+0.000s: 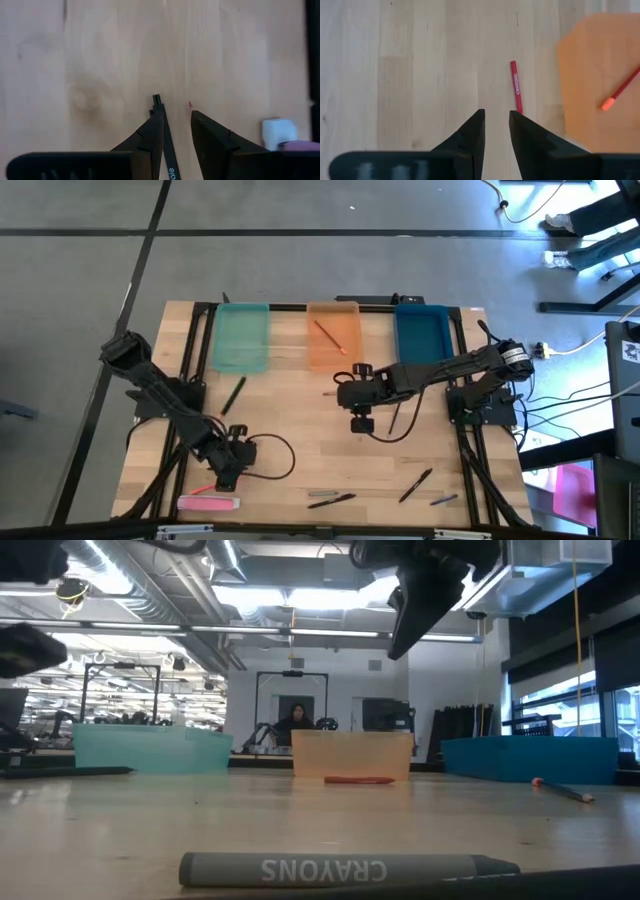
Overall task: Sort crayons/erasers/pens/pencils in bins
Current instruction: Put the black pen into the green bin
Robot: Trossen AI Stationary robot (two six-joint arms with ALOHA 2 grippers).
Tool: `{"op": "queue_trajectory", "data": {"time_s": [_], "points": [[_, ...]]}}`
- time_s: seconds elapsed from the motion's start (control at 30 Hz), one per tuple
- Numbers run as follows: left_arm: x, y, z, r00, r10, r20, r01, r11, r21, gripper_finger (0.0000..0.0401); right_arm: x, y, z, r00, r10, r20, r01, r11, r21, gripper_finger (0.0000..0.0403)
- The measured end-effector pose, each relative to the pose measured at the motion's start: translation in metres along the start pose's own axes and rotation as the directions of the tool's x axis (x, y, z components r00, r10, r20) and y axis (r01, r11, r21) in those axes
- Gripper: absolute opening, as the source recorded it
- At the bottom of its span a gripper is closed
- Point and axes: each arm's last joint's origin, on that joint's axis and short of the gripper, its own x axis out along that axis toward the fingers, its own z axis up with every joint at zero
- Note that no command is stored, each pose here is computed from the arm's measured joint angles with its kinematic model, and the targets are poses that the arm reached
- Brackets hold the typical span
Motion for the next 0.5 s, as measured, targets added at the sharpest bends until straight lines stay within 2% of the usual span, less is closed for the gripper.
{"op": "queue_trajectory", "data": {"time_s": [0.2,0.5], "points": [[0.019,-0.005,-0.007,0.998,0.042,-0.047,-0.040,0.999,0.031,0.0092,0.000,0.000,0.002,1.000,0.002,0.016,-0.002,1.000,0.004,0.0094],[0.023,-0.006,-0.007,0.997,0.059,-0.047,-0.057,0.998,0.035,0.0092,0.000,0.000,0.004,0.999,0.005,0.040,-0.005,1.000,0.006,0.0094]]}}
